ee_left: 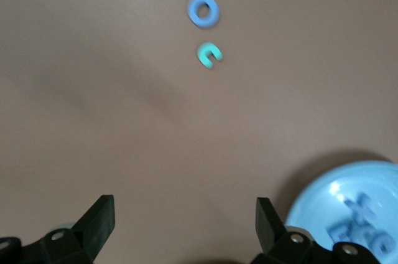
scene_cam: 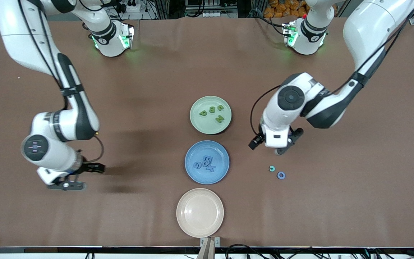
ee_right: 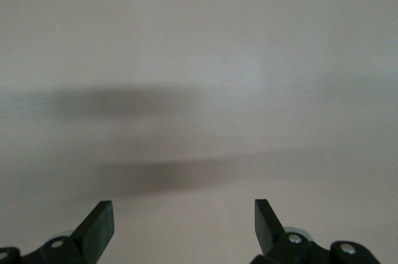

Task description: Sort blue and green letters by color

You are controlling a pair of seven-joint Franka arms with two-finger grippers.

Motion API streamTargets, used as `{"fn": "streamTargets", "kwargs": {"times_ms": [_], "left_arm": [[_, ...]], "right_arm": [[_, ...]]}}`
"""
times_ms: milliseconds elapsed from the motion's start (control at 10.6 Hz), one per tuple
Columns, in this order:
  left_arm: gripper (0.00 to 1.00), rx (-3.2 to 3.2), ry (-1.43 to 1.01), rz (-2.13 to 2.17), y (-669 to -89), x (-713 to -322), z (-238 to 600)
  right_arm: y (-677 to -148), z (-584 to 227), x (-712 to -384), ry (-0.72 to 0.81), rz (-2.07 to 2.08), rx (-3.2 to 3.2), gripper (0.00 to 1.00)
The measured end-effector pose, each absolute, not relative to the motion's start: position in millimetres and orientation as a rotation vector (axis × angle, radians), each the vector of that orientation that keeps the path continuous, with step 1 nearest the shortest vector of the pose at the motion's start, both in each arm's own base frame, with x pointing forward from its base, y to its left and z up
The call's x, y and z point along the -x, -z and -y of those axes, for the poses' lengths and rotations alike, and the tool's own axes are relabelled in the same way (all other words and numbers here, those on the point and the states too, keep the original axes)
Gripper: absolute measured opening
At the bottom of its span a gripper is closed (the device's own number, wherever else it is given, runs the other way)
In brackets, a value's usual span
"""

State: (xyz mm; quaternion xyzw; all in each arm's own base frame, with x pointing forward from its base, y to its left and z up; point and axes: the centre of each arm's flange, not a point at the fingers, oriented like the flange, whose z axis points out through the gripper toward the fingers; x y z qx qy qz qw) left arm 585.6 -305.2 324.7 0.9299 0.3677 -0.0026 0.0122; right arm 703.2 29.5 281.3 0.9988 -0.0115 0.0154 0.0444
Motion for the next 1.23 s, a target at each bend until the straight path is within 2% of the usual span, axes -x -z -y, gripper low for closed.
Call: {"fn": "streamTargets", "kwargs": {"times_ms": [284,474,853,1232], "left_arm": [[1.0,-2.962,0.088,-1.167,-318.7,-605.2,243.0],[1.0,-3.024,0.176,-1.096,-319.7,-606.9,219.9],[1.0,-3.102,0.21,-0.888,-334.0,-622.3,155.3],[1.0,-3.098,0.258,-0.718,-355.3,-635.1,98.5]], "right_arm": [[-326.7,33.0,-702.2,-0.105,-0.006,-3.038,1.0],[-379.0,47.0,-690.9,-0.097,-0.01,-3.033,1.0],[-498.4,49.0,-646.3,-0.077,0.025,-3.04,1.0],[-585.6,39.4,-588.8,-0.025,0.161,-3.133,1.0]]}}
